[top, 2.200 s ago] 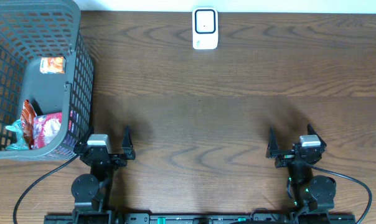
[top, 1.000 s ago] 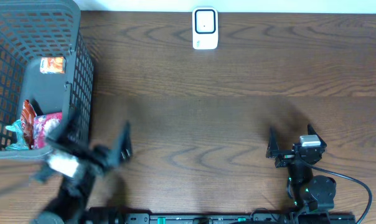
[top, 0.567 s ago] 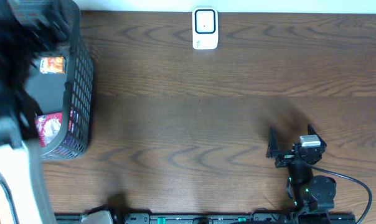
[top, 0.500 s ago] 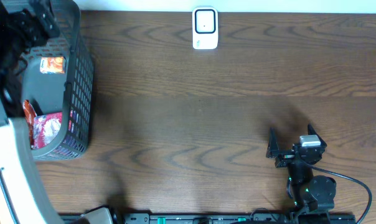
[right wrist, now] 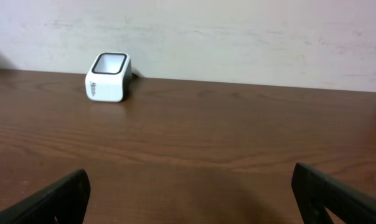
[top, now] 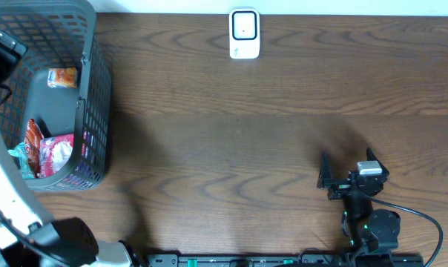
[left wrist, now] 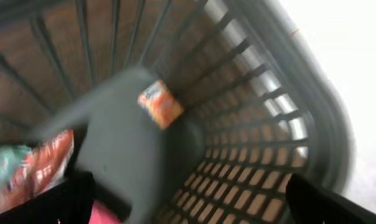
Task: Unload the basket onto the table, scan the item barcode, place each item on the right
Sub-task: 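Reach the left gripper into the basket toward the pink-purple snack bag, then grasp the pink-purple snack bag with the left gripper and lift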
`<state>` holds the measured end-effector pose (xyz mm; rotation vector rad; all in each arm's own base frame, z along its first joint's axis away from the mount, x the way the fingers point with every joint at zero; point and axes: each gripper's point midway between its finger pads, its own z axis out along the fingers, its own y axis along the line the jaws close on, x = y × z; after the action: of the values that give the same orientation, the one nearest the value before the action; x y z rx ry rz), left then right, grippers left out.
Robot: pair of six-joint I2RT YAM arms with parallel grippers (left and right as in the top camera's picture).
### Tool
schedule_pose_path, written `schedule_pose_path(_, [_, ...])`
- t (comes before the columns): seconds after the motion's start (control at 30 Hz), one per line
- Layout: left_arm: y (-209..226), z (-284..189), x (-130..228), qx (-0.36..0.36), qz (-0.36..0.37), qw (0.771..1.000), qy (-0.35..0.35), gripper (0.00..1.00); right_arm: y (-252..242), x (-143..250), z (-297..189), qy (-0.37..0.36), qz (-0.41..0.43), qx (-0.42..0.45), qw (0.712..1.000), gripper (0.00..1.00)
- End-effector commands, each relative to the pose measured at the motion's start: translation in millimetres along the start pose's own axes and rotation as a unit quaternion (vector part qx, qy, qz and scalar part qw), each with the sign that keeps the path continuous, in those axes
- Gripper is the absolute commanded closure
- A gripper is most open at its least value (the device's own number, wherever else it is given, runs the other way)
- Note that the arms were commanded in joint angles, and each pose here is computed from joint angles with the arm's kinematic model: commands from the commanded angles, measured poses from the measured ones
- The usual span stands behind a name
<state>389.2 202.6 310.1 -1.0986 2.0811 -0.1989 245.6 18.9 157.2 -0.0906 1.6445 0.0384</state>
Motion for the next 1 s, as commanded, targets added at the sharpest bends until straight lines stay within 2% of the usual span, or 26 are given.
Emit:
schedule_pose_path(0.0, [9.9,20.9,13.3,-0.022,-0.038,0.998,0.042,0.02,-1.9,0.8,-0.1,0.0,-0.004,0.004,1.0,0.01])
schedule_pose_path(0.1, [23.7,40.3,25.0,-0.052,-0.032,0.996,0.071,0.02,-1.9,0.8,-0.1,0.0,-0.004,0.004,1.0,0.01])
schedule_pose_path(0.17, [47.0,49.7,33.4,-0.115,-0.05,0.989,0.08,0.02,-1.9,0.8,-0.1,0.0,-0.004,0.004,1.0,0.01])
schedule_pose_path(0.27, [89.5,52.1,43.4,-0.249,-0.077,0.963,0.068,0.02,-1.9,0.8,-0.1,0.0,-0.004,0.004,1.0,0.01])
schedule_pose_path(0.33, [104.6,52.2,48.8,-0.308,-0.071,0.947,0.061,0.02,-1.9,0.9,-0.1,0.0,-0.004,0.004,1.0,0.01])
schedule_pose_path(0.57, [114.6,69.2,90.5,-0.364,-0.1,0.92,0.107,0.02,-1.9,0.8,-0.1,0.0,-0.004,0.004,1.0,0.01])
schedule_pose_path(0.67, [124.3,73.5,115.8,-0.402,-0.14,0.896,0.125,0.02,-1.9,0.8,-0.1,0.0,-0.004,0.004,1.0,0.01])
schedule_pose_path(0.97, [147.7,96.5,164.3,-0.457,-0.147,0.862,0.163,0.02,-1.9,0.8,-0.1,0.0,-0.004,0.004,1.0,0.01])
